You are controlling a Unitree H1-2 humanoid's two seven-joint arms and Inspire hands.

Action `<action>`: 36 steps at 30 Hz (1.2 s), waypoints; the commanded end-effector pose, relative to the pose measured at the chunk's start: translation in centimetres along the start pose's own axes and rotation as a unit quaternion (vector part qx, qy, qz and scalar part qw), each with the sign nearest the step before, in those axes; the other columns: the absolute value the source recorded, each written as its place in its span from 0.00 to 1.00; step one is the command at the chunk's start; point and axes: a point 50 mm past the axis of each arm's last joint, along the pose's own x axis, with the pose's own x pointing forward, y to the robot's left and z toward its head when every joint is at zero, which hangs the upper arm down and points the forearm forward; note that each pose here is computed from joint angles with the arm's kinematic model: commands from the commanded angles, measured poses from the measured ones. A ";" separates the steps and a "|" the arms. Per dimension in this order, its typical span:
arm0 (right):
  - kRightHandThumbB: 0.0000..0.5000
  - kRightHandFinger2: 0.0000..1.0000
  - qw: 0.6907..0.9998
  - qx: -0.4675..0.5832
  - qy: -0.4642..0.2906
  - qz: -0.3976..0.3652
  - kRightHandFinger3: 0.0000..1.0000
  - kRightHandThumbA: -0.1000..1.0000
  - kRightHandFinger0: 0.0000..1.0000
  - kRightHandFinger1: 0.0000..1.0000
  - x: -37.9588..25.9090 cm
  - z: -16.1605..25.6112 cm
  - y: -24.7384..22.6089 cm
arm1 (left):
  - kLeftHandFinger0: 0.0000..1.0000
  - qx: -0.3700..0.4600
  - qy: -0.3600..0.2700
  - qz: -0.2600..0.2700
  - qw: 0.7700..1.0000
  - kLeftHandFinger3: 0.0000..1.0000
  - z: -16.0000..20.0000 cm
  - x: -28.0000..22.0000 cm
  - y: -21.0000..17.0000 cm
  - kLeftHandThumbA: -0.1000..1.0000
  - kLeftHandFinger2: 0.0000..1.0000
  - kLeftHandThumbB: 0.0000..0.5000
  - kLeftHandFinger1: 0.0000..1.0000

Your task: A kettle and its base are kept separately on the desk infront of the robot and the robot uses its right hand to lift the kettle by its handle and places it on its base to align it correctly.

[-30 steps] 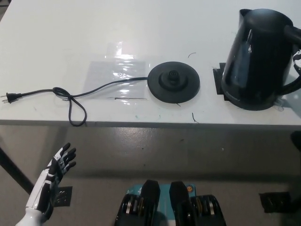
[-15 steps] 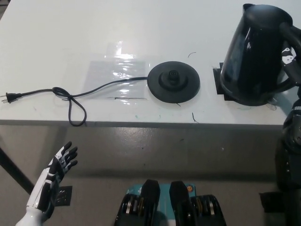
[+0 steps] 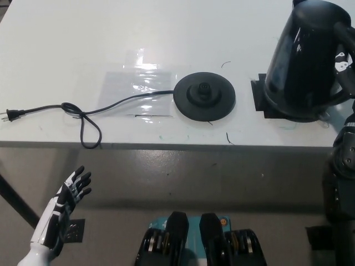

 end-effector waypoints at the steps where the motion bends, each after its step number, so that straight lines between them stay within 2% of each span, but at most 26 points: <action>1: 0.25 0.58 0.985 -0.001 -0.171 -0.017 0.69 0.00 0.00 0.09 2.8 5.8 0.8 | 1.00 0.006 -0.027 -0.003 1.000 1.00 0.8 0.3 0.8 1.00 1.00 0.40 1.00; 4: 0.18 0.59 0.978 0.000 -0.206 -0.015 0.70 0.00 0.00 0.09 2.5 7.1 1.5 | 1.00 0.005 -0.025 -0.004 1.000 1.00 0.8 0.2 0.7 1.00 1.00 0.40 1.00; 8: 0.15 0.57 0.968 -0.020 -0.250 -0.026 0.73 0.00 0.00 0.07 2.3 8.6 2.5 | 1.00 0.004 -0.023 -0.007 1.000 1.00 0.7 0.3 0.6 1.00 1.00 0.43 1.00; 13: 0.16 0.58 0.959 -0.026 -0.282 -0.029 0.73 0.00 0.00 0.05 2.1 9.8 4.2 | 1.00 0.005 -0.023 -0.008 1.000 1.00 0.7 0.2 0.6 1.00 1.00 0.41 1.00; 16: 0.16 0.55 0.956 -0.026 -0.290 -0.027 0.70 0.00 0.00 0.03 1.9 10.2 5.1 | 1.00 0.007 -0.024 -0.009 1.000 1.00 0.7 0.2 0.7 1.00 1.00 0.39 1.00; 19: 0.16 0.52 0.955 -0.017 -0.295 -0.025 0.67 0.00 0.00 0.00 1.6 10.6 6.2 | 1.00 0.007 -0.024 -0.009 1.000 1.00 0.7 0.2 0.7 1.00 1.00 0.41 1.00; 23: 0.14 0.53 0.957 -0.013 -0.290 -0.020 0.66 0.00 0.00 0.01 1.3 10.6 7.3 | 1.00 0.008 -0.023 -0.008 1.000 1.00 0.7 0.3 0.8 1.00 1.00 0.43 1.00; 24: 0.20 0.51 0.957 -0.012 -0.290 -0.019 0.65 0.00 0.00 0.01 1.2 10.6 7.3 | 1.00 0.007 -0.023 -0.008 1.000 1.00 0.7 0.3 0.7 1.00 1.00 0.43 1.00; 25: 0.15 0.51 0.958 -0.004 -0.285 -0.015 0.65 0.00 0.00 0.00 1.1 10.6 7.7 | 1.00 0.007 -0.023 -0.009 1.000 1.00 0.8 0.3 0.7 1.00 1.00 0.41 1.00; 30: 0.15 0.57 0.964 0.027 -0.264 -0.005 0.71 0.00 0.00 0.03 0.7 10.5 9.5 | 1.00 0.012 -0.025 -0.012 1.000 1.00 0.8 0.3 0.7 1.00 1.00 0.44 1.00; 36: 0.14 0.64 0.968 0.063 -0.243 0.011 0.81 0.00 0.00 0.09 0.0 11.1 11.9 | 1.00 0.010 -0.022 -0.013 1.000 1.00 0.8 0.3 0.6 1.00 1.00 0.40 1.00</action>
